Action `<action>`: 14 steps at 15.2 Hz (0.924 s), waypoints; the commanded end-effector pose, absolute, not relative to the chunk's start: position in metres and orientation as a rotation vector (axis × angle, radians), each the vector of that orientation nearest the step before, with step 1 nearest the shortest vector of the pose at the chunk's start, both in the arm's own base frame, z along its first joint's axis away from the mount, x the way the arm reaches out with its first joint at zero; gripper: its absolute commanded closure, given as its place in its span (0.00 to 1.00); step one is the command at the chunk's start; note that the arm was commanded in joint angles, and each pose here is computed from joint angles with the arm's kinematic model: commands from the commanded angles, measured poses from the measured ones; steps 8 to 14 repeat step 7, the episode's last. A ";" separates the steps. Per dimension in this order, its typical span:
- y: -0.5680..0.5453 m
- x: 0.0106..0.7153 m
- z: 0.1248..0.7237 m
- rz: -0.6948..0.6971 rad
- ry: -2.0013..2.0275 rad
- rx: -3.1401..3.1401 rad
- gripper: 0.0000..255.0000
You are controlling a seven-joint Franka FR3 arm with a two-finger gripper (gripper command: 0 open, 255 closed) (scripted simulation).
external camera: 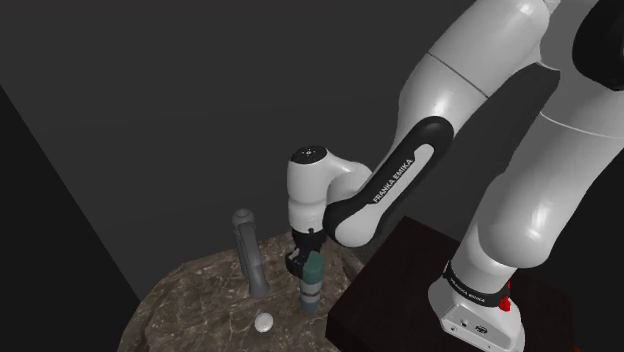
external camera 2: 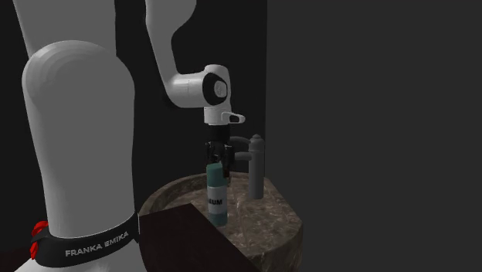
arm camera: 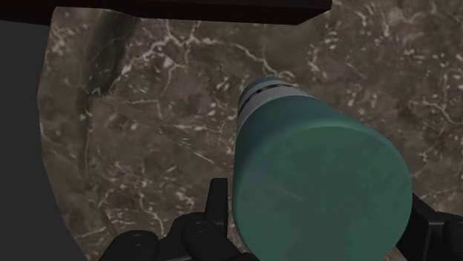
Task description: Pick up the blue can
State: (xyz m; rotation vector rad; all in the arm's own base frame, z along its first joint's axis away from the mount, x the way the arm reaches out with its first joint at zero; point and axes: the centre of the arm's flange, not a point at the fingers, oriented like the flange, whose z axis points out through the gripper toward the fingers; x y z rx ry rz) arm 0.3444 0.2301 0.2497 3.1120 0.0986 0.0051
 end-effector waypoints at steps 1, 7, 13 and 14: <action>0.230 0.345 0.262 0.005 0.098 3.113 1.00; 0.230 0.345 0.284 0.005 0.098 3.113 1.00; 0.230 0.345 0.284 0.005 0.098 3.113 1.00; 0.230 0.345 0.284 0.005 0.098 3.113 1.00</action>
